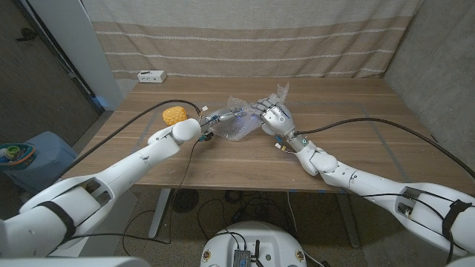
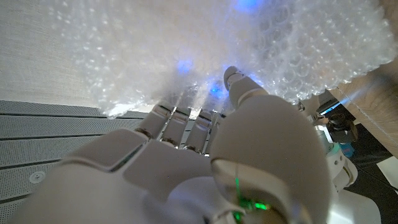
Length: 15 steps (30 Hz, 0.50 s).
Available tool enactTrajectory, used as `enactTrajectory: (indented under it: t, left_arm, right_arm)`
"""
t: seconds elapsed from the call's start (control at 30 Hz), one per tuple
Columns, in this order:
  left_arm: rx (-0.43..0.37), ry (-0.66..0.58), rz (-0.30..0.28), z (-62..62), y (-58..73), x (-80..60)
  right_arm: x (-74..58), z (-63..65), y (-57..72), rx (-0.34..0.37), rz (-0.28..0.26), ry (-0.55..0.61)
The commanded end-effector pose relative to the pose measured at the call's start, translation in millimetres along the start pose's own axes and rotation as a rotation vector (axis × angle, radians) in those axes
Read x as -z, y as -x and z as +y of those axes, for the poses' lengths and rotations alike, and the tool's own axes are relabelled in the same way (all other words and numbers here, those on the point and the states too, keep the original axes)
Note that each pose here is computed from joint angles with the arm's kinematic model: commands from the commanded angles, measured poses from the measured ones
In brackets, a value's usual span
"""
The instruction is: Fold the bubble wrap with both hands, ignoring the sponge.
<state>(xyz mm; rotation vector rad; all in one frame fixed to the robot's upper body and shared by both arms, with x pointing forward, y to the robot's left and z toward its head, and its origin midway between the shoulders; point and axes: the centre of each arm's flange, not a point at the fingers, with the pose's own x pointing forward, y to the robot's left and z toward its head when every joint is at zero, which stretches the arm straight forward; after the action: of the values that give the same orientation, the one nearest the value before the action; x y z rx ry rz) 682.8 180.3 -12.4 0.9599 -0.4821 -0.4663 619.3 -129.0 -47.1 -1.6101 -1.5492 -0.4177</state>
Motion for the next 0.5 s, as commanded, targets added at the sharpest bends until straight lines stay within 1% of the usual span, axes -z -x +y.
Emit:
enactTrajectory:
  t: [0.03, 0.17, 0.33, 0.5]
  left_arm:
    - [-0.03, 0.279, -0.019, -16.1, -1.7, 23.7]
    - [-0.06, 0.368, -0.036, -21.2, -0.8, 25.6]
    - [-0.097, 0.42, -0.055, -22.7, 0.4, 21.9]
    - [-0.111, 0.487, -0.079, -22.4, 1.2, 18.0]
  right_arm:
    - [-15.0, 8.6, -11.3, 0.016, -0.103, -0.065]
    - [-15.5, 7.1, -16.2, 0.025, -0.125, -0.081]
    - [-13.5, 3.9, -24.4, 0.041, -0.142, -0.084]
    - [-16.3, 3.0, -32.9, 0.049, -0.168, -0.093]
